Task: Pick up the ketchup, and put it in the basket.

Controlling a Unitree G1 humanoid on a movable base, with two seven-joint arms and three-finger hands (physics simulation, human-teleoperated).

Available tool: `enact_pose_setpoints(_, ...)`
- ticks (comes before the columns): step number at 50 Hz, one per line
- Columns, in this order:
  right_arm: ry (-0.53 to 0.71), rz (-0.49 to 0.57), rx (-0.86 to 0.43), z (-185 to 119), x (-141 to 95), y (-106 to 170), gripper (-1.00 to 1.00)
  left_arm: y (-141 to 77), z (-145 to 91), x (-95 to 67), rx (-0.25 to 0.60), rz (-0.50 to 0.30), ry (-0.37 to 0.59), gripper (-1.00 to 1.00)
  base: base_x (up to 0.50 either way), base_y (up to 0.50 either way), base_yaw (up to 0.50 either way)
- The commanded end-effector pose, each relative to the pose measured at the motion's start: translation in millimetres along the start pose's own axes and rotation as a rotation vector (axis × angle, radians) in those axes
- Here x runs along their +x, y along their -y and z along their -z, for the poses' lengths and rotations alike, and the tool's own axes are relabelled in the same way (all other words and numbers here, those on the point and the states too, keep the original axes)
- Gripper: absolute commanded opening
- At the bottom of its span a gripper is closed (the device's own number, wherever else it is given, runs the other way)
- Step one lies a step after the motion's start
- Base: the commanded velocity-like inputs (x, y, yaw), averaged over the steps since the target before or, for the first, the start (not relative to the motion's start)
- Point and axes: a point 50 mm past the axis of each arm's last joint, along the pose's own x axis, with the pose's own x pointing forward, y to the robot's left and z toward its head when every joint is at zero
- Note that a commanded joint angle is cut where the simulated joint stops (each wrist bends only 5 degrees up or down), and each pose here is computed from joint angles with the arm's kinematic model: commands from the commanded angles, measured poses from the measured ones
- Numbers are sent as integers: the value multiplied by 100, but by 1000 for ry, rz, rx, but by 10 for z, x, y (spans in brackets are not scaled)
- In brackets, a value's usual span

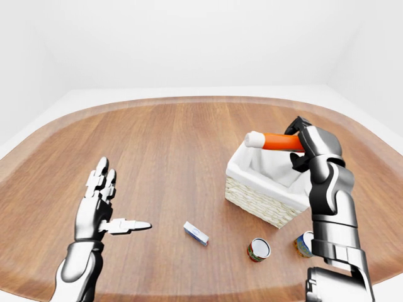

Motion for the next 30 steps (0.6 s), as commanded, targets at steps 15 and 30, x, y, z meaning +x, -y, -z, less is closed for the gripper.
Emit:
enact_pose_setpoints(15, -106, 9, 39, 272, 47, -168, -100, 23, 12, -3, 2, 6, -1, 100, 0, 0, 0)
enact_pose_setpoints(30, -169, -8, 66, 389, 81, -343, -100, 27, 7, -21, 1, 9, 1, 100, 0, 0, 0)
